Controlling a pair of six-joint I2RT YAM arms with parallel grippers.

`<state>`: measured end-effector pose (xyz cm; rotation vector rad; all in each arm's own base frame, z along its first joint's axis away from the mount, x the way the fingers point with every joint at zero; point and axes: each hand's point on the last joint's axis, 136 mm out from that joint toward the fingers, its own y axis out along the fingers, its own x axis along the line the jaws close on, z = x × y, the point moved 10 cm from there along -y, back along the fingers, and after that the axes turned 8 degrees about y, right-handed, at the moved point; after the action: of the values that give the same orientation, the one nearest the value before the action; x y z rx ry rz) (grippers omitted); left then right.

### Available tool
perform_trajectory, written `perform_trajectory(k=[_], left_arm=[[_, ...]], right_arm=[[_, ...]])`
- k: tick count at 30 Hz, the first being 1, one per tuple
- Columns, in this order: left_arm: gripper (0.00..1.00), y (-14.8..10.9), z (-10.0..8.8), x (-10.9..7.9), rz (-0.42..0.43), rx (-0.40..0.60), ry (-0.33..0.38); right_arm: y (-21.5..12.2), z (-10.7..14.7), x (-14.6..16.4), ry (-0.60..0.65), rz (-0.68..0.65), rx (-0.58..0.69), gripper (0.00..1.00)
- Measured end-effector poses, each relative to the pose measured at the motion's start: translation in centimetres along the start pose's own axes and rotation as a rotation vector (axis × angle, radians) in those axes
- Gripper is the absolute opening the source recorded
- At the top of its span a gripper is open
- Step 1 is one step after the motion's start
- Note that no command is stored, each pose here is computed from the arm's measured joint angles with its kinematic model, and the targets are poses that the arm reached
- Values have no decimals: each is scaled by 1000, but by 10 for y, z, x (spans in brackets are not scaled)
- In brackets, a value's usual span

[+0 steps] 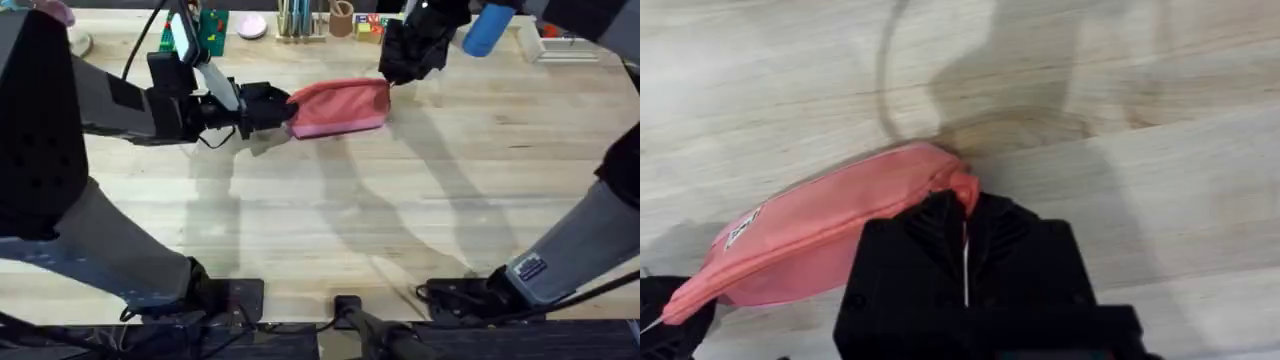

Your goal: Unzip the bag, pick up the pens from the table one at a time and place them inside, then zip the bag closed.

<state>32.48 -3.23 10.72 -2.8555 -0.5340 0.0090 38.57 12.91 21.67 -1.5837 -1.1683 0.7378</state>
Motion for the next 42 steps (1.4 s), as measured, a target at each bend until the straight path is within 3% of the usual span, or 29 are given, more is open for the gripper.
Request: perform_trajectory(k=[11,18,27,31,39,40,42], left_arm=[[44,1,-1,-1,7,-3,2],[44,1,0,-1,10,-4,-1],[44,1,0,-1,10,-4,-2],[44,1,0,-1,10,-4,-2],[44,1,0,-1,10,-4,-1],[44,1,0,-1,10,-4,-2],[44,1,0,-1,10,-4,-1]], right_arm=[[11,-16,-36,82,40,28,33],[41,-1,-60,114,122,63,33],[56,11,-62,136,138,65,32],[42,7,-60,125,110,24,31],[-28,5,-53,2,-9,-126,37],[-35,7,-51,-26,-22,-139,72],[-47,13,-44,-88,-46,-162,290]])
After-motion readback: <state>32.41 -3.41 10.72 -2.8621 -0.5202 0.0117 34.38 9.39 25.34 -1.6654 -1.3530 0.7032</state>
